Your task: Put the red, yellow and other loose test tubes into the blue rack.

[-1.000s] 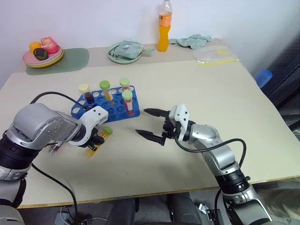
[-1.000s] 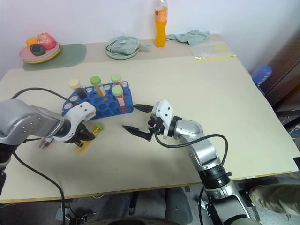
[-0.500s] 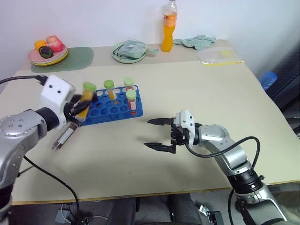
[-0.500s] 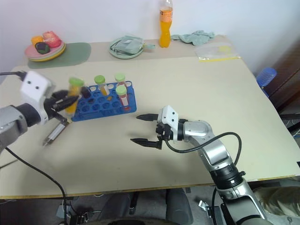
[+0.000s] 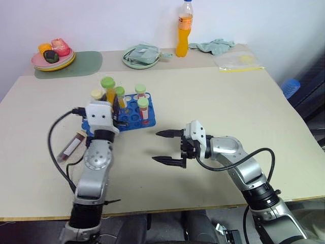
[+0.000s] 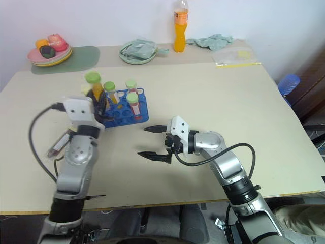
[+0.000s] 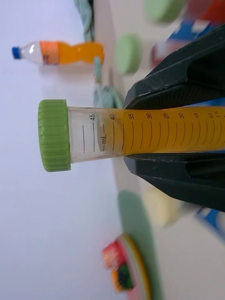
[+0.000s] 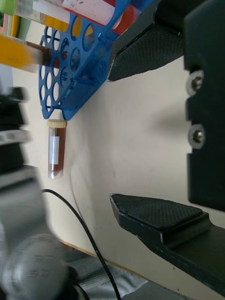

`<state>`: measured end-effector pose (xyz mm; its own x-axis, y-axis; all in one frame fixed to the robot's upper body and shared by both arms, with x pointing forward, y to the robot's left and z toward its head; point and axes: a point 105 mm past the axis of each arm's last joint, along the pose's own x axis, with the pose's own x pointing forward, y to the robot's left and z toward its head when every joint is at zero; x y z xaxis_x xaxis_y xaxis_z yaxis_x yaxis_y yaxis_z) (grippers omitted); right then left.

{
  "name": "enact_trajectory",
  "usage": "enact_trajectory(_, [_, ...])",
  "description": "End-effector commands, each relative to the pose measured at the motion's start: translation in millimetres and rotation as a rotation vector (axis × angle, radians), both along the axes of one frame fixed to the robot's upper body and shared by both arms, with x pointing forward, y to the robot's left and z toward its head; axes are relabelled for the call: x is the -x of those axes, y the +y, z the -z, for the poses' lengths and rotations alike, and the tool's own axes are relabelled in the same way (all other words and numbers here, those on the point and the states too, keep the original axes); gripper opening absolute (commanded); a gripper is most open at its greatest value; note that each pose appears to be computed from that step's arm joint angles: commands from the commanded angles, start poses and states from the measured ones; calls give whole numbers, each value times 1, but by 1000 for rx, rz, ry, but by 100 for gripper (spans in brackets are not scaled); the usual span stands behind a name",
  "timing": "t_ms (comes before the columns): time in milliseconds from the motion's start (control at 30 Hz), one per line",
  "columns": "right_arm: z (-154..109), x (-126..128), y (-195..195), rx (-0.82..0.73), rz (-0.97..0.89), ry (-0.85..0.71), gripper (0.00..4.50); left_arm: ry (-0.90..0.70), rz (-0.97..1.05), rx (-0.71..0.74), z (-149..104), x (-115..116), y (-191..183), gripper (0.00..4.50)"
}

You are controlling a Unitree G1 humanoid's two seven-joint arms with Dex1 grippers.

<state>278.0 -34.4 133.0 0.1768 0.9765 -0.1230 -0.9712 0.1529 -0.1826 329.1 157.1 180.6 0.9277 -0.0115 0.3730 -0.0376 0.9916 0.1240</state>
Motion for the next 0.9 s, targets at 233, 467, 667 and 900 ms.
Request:
enact_trajectory(233, [-7,-1,-2,-24,22,-38,424,18,57,-3,16,-5,-11,72])
enact_trajectory(467, [-8,-2,-2,-26,31,-44,424,55,63,-23,26,-12,-16,72])
enact_trajectory(667, [-8,-2,-1,-26,33,-44,424,48,67,29,27,-13,-17,72])
enact_trajectory(900, [-9,-2,0,-28,35,-48,424,10,60,31,21,-5,-9,306])
